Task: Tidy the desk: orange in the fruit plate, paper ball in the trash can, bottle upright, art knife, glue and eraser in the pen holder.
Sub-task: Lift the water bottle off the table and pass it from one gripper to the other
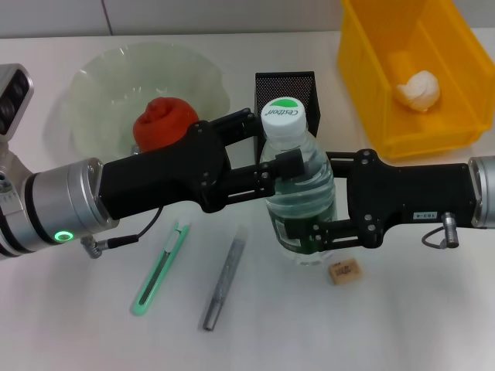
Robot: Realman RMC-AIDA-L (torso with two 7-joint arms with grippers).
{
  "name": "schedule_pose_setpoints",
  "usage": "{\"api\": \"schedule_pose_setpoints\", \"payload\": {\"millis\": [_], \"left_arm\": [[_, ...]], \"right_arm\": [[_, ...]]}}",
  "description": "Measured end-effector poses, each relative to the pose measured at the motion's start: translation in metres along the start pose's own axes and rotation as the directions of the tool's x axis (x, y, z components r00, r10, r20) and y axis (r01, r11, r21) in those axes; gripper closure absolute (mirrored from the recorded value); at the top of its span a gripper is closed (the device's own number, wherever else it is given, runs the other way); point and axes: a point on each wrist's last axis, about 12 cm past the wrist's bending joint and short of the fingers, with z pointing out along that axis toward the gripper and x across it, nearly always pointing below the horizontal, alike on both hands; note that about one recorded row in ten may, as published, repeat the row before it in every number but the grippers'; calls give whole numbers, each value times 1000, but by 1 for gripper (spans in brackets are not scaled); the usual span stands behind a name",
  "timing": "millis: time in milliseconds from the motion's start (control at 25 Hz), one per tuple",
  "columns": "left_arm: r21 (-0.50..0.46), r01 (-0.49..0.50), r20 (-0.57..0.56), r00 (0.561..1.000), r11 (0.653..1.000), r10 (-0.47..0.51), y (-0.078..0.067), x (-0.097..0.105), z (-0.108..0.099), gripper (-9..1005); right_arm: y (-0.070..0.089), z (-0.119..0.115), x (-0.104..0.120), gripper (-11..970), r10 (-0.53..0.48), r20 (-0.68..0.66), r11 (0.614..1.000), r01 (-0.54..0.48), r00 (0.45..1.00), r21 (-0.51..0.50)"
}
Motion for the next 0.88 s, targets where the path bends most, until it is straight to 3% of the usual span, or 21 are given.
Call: {"api": "schedule_pose_setpoints", "payload": {"millis": [880], "left_arm": [[5,2,-12,1000,1000,-2,-1,2,0,215]], "right_arm": [[-5,13,-5,194,4,-1,999,-4,1000,-38]]}}
